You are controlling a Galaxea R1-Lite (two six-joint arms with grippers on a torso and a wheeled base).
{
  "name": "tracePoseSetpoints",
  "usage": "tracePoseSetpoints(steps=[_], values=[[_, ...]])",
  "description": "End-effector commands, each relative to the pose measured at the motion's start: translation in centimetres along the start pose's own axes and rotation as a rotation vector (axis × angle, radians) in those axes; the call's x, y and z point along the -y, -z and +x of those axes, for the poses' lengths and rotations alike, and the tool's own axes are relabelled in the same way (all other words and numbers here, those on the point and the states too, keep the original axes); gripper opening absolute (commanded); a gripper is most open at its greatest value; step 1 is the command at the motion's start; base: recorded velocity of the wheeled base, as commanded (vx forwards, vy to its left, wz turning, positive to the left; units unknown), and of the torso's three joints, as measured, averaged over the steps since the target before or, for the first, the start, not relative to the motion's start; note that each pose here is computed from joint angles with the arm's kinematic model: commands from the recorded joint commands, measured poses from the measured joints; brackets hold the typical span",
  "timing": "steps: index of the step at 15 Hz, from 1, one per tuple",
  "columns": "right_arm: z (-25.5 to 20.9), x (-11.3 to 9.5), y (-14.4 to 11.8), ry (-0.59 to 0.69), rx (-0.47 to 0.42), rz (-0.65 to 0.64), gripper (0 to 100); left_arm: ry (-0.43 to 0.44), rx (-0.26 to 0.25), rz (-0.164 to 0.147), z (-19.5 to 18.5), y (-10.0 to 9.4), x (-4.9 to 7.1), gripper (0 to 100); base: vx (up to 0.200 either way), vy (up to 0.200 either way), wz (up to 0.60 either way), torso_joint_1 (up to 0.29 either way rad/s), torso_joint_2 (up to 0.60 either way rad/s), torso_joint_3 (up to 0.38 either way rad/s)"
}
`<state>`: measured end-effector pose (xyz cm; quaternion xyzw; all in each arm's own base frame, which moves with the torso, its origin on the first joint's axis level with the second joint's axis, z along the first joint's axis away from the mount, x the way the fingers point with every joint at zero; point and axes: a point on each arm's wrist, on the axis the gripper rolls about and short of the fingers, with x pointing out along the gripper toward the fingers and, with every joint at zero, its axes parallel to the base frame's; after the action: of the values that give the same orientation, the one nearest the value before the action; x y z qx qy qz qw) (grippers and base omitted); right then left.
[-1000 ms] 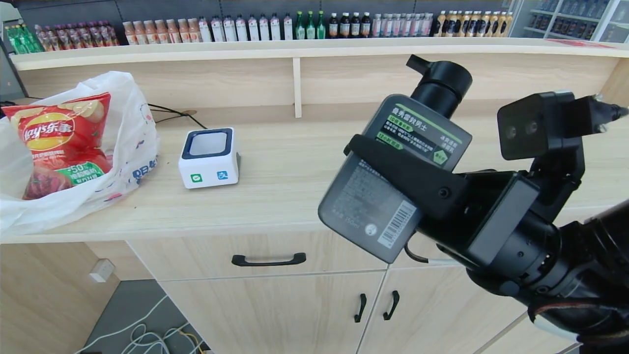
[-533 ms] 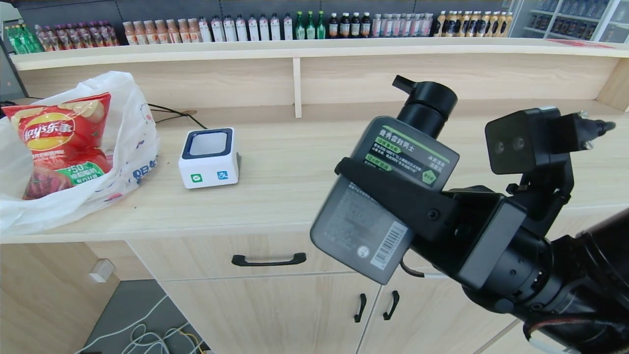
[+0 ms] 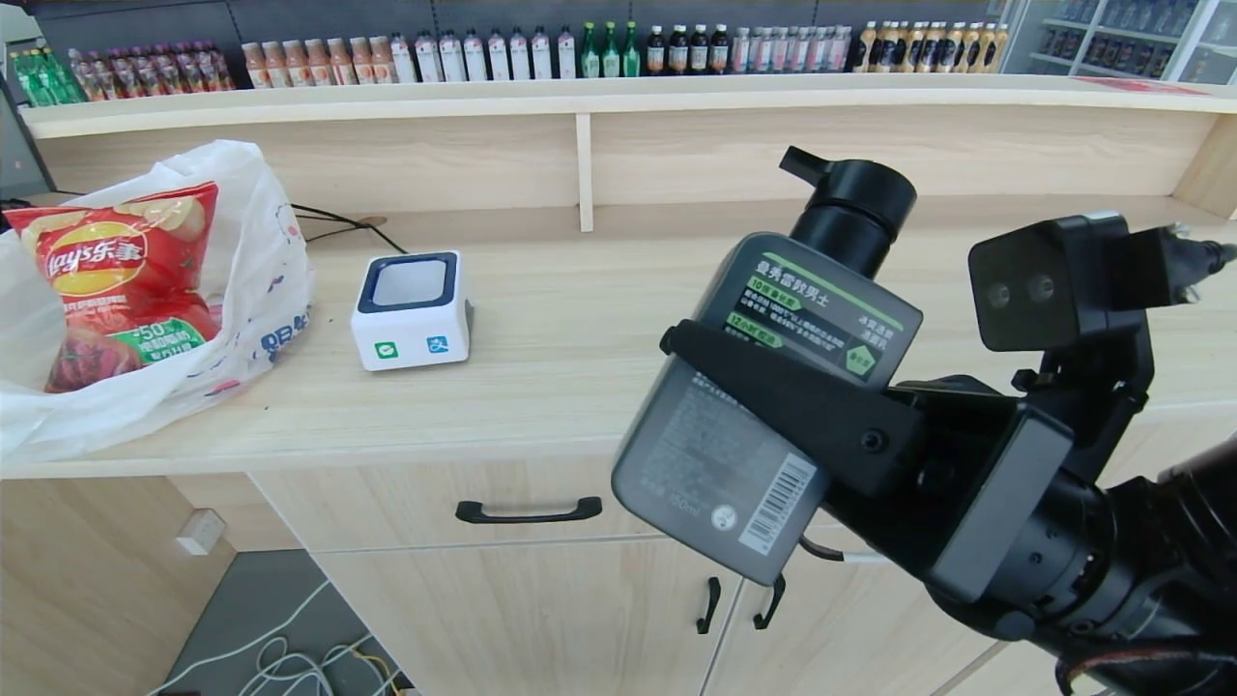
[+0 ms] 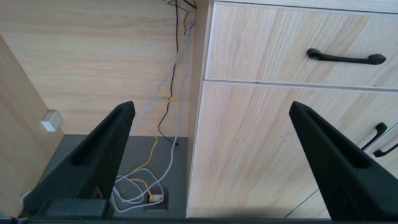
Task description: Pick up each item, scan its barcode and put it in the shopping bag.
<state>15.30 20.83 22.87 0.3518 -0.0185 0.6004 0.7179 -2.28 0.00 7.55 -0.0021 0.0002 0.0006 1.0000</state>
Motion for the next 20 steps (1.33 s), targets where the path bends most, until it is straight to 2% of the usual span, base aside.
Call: tracePoseSetpoints(steps=[1, 7, 12, 15, 16, 18, 20], values=[[-0.1, -0.2, -0.1, -0.005, 0.005, -0.003, 0, 0.000, 0.000, 0.000, 0.0, 0.0, 0.0, 100, 0.000, 0.000, 0.00, 0.000, 0.00, 0.000], [-0.4, -0.1, -0.2, 0.030, 0.028, -0.011, 0, 0.000, 0.000, 0.000, 0.0, 0.0, 0.0, 100, 0.000, 0.000, 0.00, 0.000, 0.00, 0.000], [-1.5, 0.6, 0.5, 0.080, -0.012, -0.207, 0, 0.001, 0.000, 0.006, 0.0, 0.0, 0.0, 100, 0.000, 0.000, 0.00, 0.000, 0.00, 0.000], [-2.2, 2.1, -0.1, 0.147, -0.016, -0.378, 0, 0.001, 0.000, 0.006, 0.0, 0.0, 0.0, 100, 0.000, 0.000, 0.00, 0.000, 0.00, 0.000], [-2.3, 2.9, -0.8, 0.180, -0.005, -0.491, 0, 0.001, 0.000, 0.006, 0.0, 0.0, 0.0, 100, 0.000, 0.000, 0.00, 0.000, 0.00, 0.000], [-2.9, 4.3, -2.2, 0.277, 0.019, -0.683, 0, 0.001, 0.000, 0.006, 0.0, 0.0, 0.0, 100, 0.000, 0.000, 0.00, 0.000, 0.00, 0.000], [-3.7, 4.6, -3.2, 0.390, 0.055, -0.809, 0, 0.001, 0.000, 0.006, 0.0, 0.0, 0.0, 100, 0.000, 0.000, 0.00, 0.000, 0.00, 0.000]])
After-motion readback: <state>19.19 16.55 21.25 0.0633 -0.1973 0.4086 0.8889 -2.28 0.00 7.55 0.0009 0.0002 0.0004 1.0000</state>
